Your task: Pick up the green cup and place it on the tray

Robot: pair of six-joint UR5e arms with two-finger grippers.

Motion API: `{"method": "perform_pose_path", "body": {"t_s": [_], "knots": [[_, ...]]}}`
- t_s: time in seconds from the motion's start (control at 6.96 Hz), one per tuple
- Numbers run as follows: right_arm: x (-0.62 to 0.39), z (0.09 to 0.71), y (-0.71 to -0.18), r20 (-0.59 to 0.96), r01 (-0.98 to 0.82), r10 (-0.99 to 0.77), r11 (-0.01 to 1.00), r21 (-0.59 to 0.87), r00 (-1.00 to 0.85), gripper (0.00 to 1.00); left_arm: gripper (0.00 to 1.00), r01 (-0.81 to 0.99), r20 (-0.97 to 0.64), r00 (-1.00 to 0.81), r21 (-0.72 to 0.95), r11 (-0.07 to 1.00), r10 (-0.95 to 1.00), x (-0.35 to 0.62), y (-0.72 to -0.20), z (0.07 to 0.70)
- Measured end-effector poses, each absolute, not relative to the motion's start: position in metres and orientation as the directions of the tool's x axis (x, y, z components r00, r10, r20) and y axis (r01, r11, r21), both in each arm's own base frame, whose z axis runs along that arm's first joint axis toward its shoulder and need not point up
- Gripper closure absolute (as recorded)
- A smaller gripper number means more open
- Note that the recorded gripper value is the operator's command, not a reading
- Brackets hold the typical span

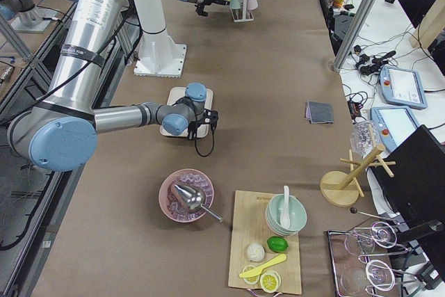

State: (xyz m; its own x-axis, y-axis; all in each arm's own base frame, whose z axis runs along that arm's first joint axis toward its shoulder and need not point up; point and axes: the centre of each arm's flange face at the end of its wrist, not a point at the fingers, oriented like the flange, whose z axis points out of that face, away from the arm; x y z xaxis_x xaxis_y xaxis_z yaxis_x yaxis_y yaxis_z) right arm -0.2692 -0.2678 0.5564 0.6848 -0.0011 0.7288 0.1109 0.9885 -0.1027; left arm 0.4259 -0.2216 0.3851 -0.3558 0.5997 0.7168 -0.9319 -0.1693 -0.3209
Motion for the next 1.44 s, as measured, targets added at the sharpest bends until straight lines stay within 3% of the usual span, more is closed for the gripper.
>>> {"method": "perform_pose_path", "body": {"t_s": [1.44], "knots": [[-0.226,0.516,-0.291,0.87,0.195,-0.004,0.975,-0.106,0.494,1.0,0.04,-0.947,0.76,-0.308,-0.301,-0.11,0.573,0.427,-0.244,0.451]]}}
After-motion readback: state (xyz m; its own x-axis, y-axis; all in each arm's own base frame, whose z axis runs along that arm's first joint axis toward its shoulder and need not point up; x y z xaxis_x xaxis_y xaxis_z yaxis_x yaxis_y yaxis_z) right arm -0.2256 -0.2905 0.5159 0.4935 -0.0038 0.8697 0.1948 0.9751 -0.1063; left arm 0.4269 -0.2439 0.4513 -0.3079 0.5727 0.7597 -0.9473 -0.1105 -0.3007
